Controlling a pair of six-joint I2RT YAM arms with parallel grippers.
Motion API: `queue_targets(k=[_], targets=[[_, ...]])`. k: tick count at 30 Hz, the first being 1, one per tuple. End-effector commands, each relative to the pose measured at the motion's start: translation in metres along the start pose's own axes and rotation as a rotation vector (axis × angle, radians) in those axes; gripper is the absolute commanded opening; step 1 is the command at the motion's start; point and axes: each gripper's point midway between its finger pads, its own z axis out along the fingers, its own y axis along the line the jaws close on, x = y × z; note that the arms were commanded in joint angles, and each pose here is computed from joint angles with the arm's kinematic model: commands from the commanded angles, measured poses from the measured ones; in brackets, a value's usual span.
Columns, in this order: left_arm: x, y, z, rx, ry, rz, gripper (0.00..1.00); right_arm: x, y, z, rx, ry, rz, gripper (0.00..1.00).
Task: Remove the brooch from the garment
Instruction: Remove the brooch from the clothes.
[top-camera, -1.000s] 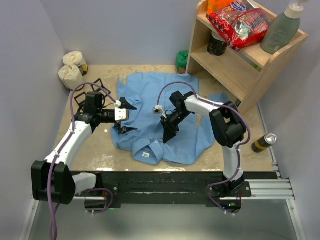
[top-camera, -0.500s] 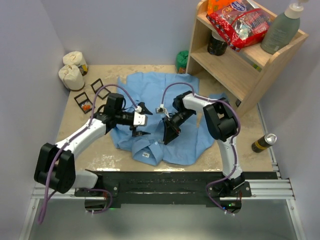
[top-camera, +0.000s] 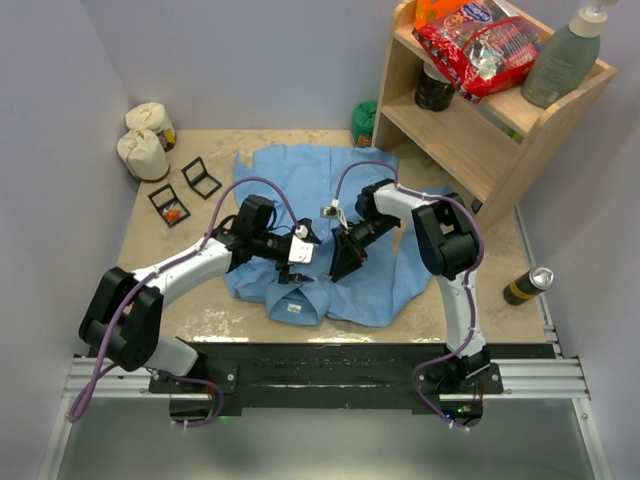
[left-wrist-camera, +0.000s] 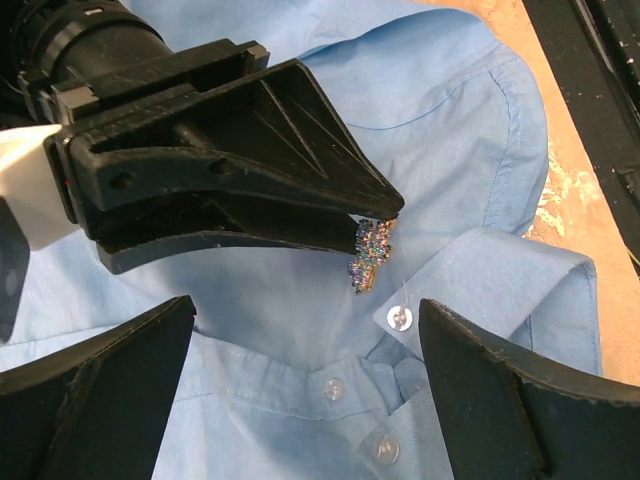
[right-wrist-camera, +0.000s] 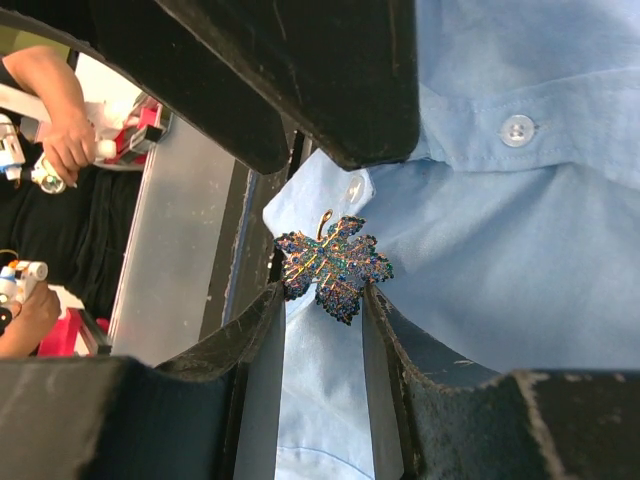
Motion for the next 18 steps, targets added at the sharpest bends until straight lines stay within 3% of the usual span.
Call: queue_targets(k=[1,18], targets=[[0.003,-0.003,0.009,-0.003,0.004,0.007,0.99,-0.015,0.016,-0.004,-0.036,-0.07,0.019,0.19],[-0.002,0.013,0.036,-0.083,-0.001,-0.078,1.0,-0.019,0.02,-0.004,-0.044,-0.092,0.01,0.18]])
